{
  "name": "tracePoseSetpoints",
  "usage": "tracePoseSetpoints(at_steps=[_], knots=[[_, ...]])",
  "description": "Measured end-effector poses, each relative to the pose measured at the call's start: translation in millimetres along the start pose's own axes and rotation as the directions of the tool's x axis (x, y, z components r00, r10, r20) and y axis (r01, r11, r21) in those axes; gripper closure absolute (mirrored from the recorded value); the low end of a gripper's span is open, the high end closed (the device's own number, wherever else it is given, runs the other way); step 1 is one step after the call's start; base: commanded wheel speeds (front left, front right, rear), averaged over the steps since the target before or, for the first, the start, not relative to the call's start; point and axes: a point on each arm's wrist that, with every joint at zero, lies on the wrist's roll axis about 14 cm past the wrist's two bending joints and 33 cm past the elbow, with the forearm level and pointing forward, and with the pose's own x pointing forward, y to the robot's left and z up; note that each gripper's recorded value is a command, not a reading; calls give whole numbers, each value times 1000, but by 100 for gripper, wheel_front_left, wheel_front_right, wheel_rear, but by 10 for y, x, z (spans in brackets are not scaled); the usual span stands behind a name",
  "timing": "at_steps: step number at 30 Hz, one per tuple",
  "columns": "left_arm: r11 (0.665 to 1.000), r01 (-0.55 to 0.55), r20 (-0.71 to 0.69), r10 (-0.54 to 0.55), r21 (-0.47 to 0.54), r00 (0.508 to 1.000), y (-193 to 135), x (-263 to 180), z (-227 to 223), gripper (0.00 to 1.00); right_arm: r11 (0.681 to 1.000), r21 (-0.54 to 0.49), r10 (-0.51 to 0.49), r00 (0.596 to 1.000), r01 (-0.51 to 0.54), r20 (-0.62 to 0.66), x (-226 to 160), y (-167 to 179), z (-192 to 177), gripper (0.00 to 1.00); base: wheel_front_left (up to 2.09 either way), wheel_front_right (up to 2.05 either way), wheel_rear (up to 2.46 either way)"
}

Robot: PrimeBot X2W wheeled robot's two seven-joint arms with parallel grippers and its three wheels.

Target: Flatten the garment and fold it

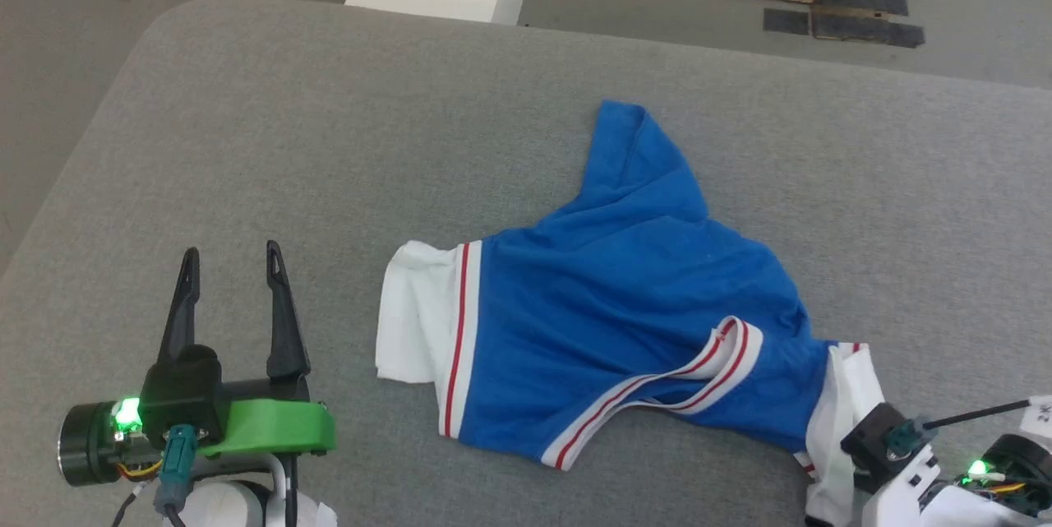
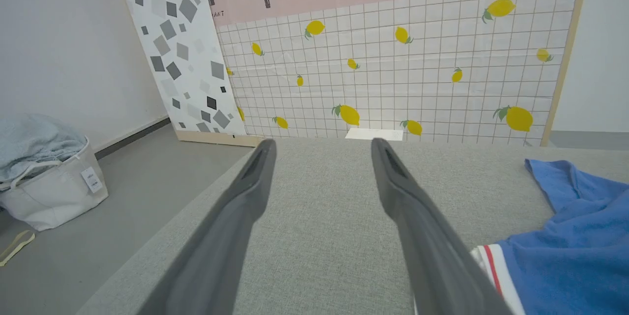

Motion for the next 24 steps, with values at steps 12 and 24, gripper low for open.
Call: tracePoseSetpoints(at_steps=[12, 24], knots=[[1000, -23, -35, 23, -2, 999, 92, -85, -122, 0, 1000, 20, 5, 990, -7, 144, 14, -11, 225, 100, 0, 0, 0], [998, 41, -27, -42, -41, 999, -144, -36, -127, 0, 900, 426, -295, 848, 92, 440, -677, -601, 395, 100, 0, 0, 0]])
